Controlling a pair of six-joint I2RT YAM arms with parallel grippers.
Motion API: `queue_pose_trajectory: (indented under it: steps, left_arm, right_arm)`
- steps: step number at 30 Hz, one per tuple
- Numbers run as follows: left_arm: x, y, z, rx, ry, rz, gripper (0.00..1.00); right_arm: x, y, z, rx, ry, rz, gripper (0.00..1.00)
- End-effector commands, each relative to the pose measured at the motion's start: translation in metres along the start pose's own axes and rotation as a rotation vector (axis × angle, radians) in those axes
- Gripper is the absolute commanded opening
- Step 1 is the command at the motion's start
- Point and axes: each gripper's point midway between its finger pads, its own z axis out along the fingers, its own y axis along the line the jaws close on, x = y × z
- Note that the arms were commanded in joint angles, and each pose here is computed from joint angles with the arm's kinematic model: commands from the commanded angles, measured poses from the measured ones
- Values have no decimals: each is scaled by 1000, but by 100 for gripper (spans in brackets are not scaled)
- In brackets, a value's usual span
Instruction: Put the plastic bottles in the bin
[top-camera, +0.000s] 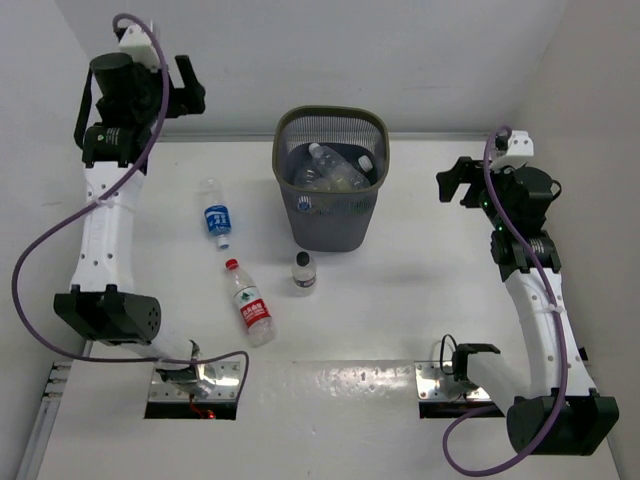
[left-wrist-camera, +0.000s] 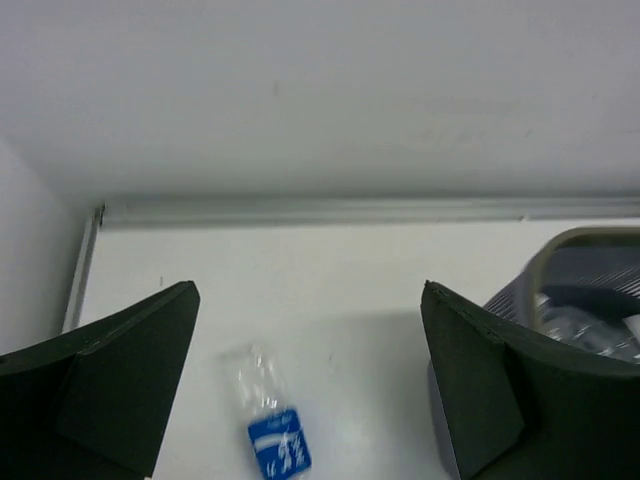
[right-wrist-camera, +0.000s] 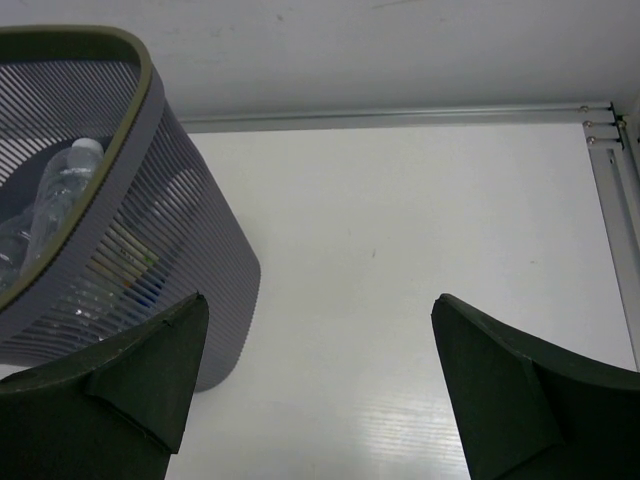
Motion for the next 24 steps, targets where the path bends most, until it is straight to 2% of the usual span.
queue_pose_trajectory:
  steps: [1,3,6,11,15,16,18,19,24]
  left_arm:
    - [121,27,14,-70,358,-127,100]
    - [173,31,20,-70,484,-174,100]
    - [210,31,27,-70,573,-215,100]
    - [278,52,50,-217,712,-262,100]
    - [311,66,60,-265,777,-260,100]
    - [333,70,63,-284,823,-258,100]
    - [344,77,70,-291,842,-254,100]
    - [363,79,71,-297,882,-257,100]
    - [386,92,74,-315,925,-261,97]
  right_arm:
    - [-13,4,-3,-17,-15,-13,91]
    - [-11,5,-4,-21,-7,-13,92]
    - [-4,4,-5,-23,16,-30,92]
    - [5,1,-9,-11,43,-48,92]
    - [14,1,-10,-13,66,-48,94]
    - [16,2,-9,-22,73,-44,94]
    - [20,4,-9,-34,88,-38,94]
    - [19,4,-9,-36,88,-38,94]
    - [19,5,-9,-41,97,-40,94]
